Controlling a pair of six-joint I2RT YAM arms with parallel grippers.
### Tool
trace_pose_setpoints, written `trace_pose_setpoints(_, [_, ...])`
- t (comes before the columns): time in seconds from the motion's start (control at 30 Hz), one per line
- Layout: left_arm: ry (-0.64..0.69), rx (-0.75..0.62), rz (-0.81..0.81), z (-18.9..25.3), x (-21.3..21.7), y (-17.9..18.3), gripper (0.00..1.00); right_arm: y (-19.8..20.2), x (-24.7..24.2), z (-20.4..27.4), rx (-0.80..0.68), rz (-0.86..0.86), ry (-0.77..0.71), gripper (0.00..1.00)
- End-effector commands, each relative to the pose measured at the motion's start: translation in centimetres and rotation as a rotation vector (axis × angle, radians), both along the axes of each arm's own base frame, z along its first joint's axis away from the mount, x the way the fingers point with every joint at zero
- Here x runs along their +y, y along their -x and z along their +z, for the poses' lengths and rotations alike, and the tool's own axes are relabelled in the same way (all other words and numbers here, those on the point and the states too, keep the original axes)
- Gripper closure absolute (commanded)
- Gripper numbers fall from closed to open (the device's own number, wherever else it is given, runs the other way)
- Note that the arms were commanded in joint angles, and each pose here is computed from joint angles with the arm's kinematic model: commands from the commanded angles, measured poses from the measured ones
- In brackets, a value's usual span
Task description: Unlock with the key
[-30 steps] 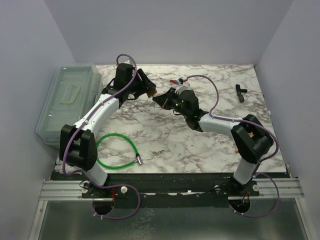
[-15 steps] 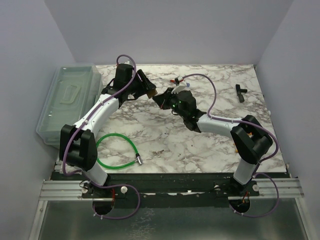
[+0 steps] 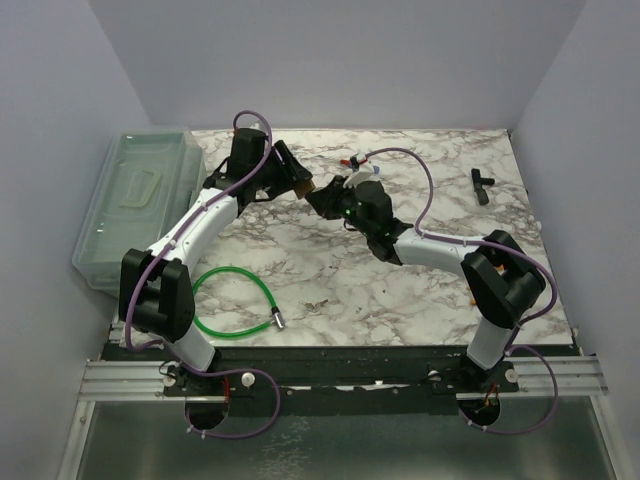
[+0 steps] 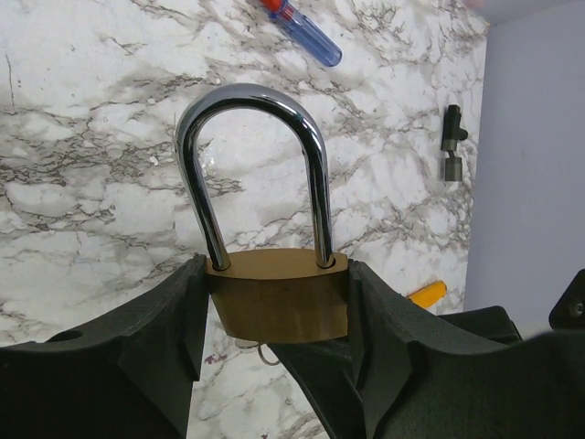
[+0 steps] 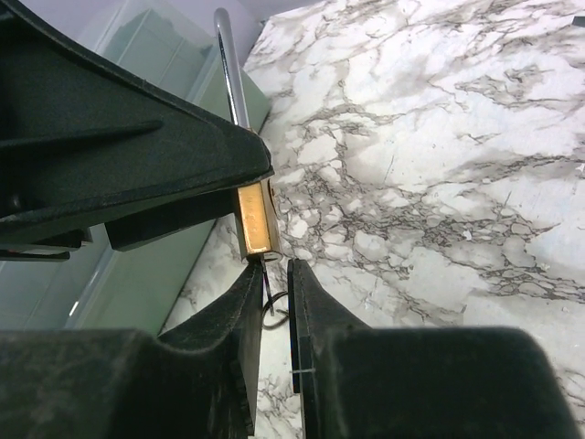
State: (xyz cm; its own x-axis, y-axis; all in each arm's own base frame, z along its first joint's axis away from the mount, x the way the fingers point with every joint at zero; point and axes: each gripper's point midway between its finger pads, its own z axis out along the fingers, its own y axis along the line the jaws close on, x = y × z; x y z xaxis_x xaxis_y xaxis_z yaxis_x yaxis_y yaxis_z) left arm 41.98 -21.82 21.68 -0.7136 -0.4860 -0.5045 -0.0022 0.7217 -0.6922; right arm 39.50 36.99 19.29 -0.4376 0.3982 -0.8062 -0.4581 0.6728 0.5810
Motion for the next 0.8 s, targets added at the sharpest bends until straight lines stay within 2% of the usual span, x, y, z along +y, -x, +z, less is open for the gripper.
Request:
trace_pose_setpoints(0.0, [0.091, 0.07, -0.124, 1.1, -2.4, 3.5, 1.0, -1.6, -1.6, 2.0, -0.027, -0.092, -0.012, 0.8])
trace_pose_setpoints(0.1, [0.104, 0.082, -0.131, 0.9, -2.9, 3.8, 1.0, -0.8, -1.8, 1.8, 0.009, -0.075, -0.003, 0.77])
trace_pose_setpoints(0.4, [0.142, 0.184, -0.159, -2.1, -3.7, 5.5, 1.0, 4.0, -2.9, 1.0, 0.108, 0.06, 0.089, 0.41])
trace_pose_setpoints(0.5, [0.154, 0.231, -0.178, -3.2, -4.2, 5.7, 1.0, 5.6, -3.7, 0.4, 0.148, 0.087, 0.123, 0.32])
trace_pose_setpoints(0.63, [0.154, 0.235, -0.162, -3.9, -4.2, 5.3, 1.0, 7.6, -5.0, -0.4, 0.21, 0.091, 0.135, 0.29])
trace_pose_setpoints(0.77, [0.157, 0.218, -0.173, -3.7, -4.3, 5.0, 1.0, 9.7, -5.3, -1.0, 0.269, 0.136, 0.105, 0.33])
